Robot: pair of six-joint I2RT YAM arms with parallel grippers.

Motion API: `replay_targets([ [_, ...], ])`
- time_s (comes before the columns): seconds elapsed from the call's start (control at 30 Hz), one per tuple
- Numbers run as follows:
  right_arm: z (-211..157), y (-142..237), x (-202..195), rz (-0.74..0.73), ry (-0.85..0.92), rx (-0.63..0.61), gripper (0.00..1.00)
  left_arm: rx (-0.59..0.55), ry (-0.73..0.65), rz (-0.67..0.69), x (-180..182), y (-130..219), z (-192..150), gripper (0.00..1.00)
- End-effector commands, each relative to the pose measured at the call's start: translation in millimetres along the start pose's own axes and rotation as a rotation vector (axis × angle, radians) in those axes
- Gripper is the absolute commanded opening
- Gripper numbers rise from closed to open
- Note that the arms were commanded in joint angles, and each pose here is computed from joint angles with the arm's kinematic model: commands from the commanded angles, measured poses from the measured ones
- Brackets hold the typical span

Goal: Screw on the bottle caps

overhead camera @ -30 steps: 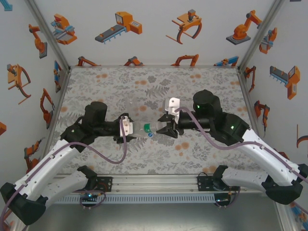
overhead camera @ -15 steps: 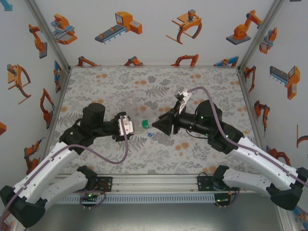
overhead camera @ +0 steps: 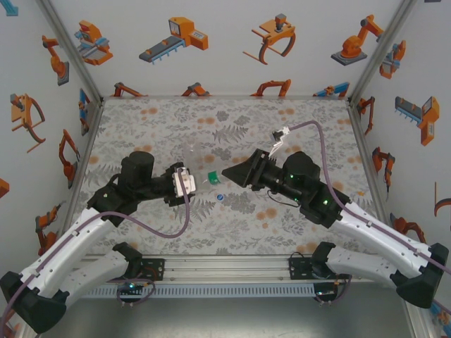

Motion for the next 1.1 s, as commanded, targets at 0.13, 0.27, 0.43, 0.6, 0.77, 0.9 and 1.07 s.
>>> replay_targets([
  [0.13,-6,-9,11,0.052,0.034,0.07,0.35,-0.161,-0.072,-0.036,-4,8,34,0.0],
  [0.27,-4,-7,18,0.07,0.102,0.08,0.53,-0.155,-0.067,-0.029,-3,7,33,0.0],
  [0.43,7,5,23,0.048,0.195,0.057,0.66,-0.157,-0.068,-0.026,-3,8,34,0.0],
  [0.6,16,21,29,0.021,0.302,0.057,0.69,-0.159,-0.069,-0.026,-3,8,34,0.0],
  [0.77,24,39,47,0.077,0.488,0.045,0.68,-0.158,-0.067,-0.035,-4,7,34,0.0],
  [0.9,28,54,59,0.12,0.686,0.037,0.66,-0.159,-0.069,-0.047,-6,8,33,0.0],
  [1.07,20,70,73,0.226,0.999,0.081,0.62,-0.167,-0.07,-0.083,-11,8,34,0.0],
])
Point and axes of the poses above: each hand's point on the last joint's axis, 136 mm out from that joint toward the fingers, its own y axis back along the fingers, its own x axis along the line the jaws close on, z = x × y, the point moved 3 cm from there along y, back along the fingers, and after that the axes turned 9 degrees about y, right-handed, at the moved point
